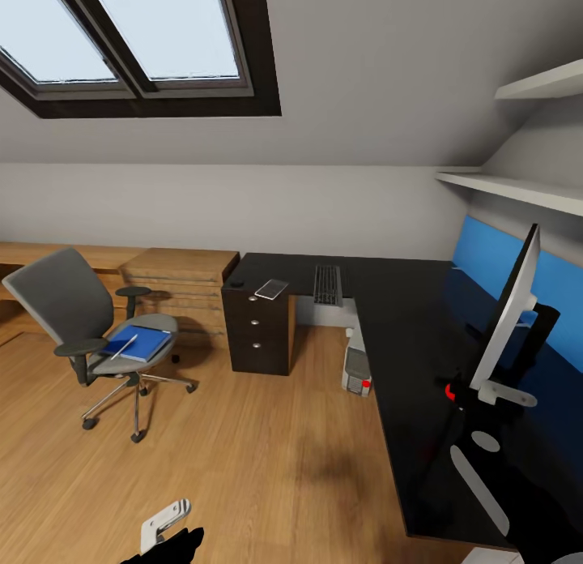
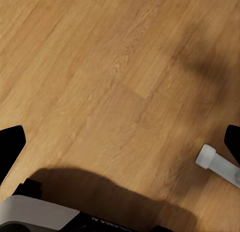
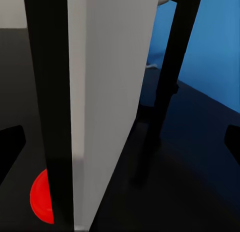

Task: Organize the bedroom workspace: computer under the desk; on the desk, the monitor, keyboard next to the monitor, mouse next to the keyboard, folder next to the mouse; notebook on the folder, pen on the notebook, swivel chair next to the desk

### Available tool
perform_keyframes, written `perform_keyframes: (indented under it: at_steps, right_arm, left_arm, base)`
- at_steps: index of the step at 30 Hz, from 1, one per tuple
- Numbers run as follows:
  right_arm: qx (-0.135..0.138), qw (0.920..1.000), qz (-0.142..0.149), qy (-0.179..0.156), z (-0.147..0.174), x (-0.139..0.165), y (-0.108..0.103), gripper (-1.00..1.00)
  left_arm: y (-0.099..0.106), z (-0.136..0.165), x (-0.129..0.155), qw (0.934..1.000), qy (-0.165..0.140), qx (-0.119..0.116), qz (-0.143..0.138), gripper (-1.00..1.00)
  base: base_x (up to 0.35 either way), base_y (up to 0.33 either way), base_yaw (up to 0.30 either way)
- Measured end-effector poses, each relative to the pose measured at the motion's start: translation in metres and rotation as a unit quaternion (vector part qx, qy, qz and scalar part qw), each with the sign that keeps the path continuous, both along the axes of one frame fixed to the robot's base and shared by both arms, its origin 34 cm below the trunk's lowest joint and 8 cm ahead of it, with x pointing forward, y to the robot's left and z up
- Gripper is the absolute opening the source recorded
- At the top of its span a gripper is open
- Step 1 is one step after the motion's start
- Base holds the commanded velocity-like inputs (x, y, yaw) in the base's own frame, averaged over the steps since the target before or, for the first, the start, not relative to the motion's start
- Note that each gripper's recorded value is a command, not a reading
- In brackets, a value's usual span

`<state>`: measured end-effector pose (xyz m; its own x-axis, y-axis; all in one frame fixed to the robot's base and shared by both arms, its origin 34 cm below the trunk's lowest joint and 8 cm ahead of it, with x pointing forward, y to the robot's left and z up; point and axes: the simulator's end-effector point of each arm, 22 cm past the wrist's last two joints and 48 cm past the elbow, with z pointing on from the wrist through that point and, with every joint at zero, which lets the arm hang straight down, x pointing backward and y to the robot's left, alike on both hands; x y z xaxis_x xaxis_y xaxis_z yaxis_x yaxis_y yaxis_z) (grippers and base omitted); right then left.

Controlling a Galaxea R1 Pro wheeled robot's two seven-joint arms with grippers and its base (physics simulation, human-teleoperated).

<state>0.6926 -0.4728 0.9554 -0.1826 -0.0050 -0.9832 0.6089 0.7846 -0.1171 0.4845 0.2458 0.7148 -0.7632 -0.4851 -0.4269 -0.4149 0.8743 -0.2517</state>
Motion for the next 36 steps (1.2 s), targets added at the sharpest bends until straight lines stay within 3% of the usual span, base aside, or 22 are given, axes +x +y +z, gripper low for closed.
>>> perform_keyframes:
  at_steps: [10, 18, 36]
  right_arm:
    - [0.001, 1.0, -0.003, 0.006, -0.002, -0.001, -0.002, 1.0]
    - [0.009, 0.9996, -0.026, 0.0, 0.003, -0.006, -0.021, 1.0]
    - [0.01, 0.9996, -0.027, 0.002, 0.004, -0.005, -0.021, 1.0]
  left_arm:
    - [0.0, 0.0, 0.0, 1.0, 0.0, 0.0, 0.0, 1.0]
    - [-0.001, 0.0, 0.0, 1.0, 0.0, -0.001, 0.0, 1.0]
    - [0.0, 0.0, 0.0, 1.0, 0.001, 0.0, 0.0, 1.0]
  base:
    - [0.0, 0.0, 0.0]
    - [0.0, 0.0, 0.0]
    - [-0.011, -0.016, 0.0]
